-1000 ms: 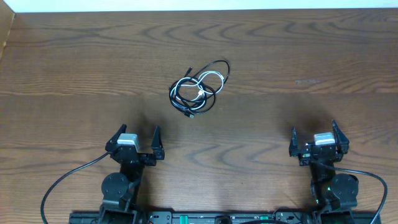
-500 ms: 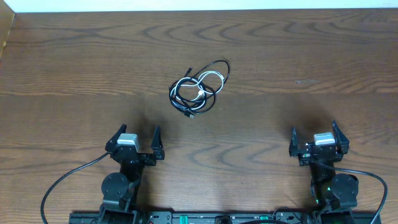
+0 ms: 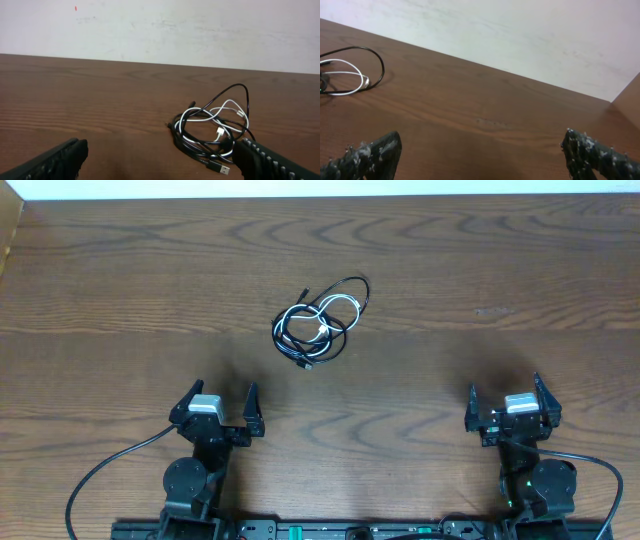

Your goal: Untangle cables

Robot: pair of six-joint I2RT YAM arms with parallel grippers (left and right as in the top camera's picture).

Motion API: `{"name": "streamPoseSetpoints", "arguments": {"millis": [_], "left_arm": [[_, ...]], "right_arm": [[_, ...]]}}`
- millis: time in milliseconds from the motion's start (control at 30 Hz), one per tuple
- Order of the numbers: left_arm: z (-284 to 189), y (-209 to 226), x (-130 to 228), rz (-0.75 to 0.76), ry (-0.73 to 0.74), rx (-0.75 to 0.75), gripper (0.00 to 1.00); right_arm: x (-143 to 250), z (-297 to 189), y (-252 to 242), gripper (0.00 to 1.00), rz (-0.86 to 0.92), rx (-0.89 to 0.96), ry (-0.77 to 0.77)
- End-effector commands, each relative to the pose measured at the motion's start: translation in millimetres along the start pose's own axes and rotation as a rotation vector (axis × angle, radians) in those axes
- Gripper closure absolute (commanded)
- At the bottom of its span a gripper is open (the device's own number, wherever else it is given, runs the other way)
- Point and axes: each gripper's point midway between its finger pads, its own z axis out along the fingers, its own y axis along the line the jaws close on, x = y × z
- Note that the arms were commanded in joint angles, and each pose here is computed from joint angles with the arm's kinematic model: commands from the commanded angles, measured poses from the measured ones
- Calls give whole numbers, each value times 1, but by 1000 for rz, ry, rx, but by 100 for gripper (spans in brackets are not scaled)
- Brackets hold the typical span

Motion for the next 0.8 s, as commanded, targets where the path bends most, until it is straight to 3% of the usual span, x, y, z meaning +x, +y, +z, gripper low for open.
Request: {"name": "streamPoseSetpoints", "arguments": {"millis": [0, 200, 400, 767], "left_arm": [[0, 4, 15, 4, 51, -17, 2], [0, 4, 15, 4, 51, -17, 2], [0, 4, 15, 4, 51, -17, 2], [0, 4, 15, 4, 51, -17, 2]], "right_arm": [[0, 0, 0, 1, -8, 1, -1], [-7, -2, 25, 1, 31, -145, -37], [-18, -7, 42, 1, 207, -260, -59], [-113, -44, 24, 1, 292, -292, -143]]}}
